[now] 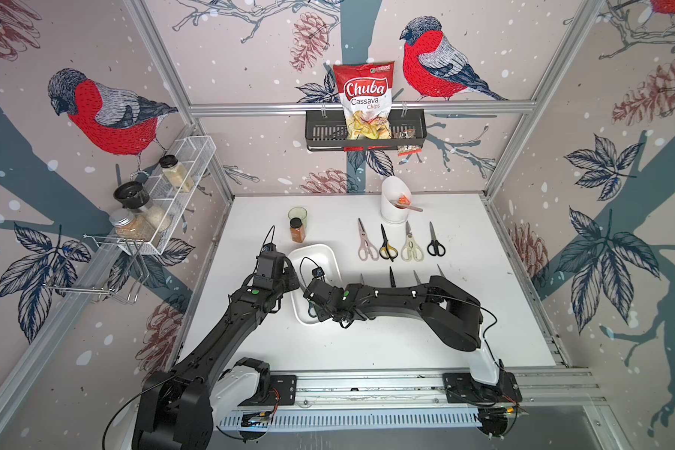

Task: Take the scissors out of the storage box
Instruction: Pick up the scissors from the storage box.

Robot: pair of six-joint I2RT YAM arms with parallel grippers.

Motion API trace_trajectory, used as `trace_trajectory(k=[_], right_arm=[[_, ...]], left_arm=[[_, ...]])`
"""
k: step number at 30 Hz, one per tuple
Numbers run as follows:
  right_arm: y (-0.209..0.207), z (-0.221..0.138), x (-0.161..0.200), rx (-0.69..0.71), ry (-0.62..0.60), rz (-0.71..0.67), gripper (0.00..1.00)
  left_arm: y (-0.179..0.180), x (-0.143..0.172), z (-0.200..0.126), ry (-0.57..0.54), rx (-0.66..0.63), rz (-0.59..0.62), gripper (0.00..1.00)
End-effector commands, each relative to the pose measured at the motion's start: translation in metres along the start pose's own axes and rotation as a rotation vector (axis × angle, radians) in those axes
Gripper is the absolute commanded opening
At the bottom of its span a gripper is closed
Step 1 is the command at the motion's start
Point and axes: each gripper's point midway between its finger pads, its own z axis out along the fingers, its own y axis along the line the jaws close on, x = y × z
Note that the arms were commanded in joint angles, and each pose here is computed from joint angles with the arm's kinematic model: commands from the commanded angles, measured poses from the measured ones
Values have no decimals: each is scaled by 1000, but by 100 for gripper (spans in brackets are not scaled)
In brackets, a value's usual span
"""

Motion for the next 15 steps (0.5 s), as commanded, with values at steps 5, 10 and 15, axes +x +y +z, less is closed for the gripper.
trace_trajectory(k=[5, 10, 15], right_arm=[[-16, 12, 47, 9, 175, -22, 17], [-19, 10, 49, 0, 189, -25, 5], [-27, 5, 44, -8, 187, -2, 0]], left_arm=[[-8, -7, -2, -22, 34, 6, 0], [-5, -8, -2, -30, 20, 4, 0], [-2, -9, -2, -36, 4, 0, 0]])
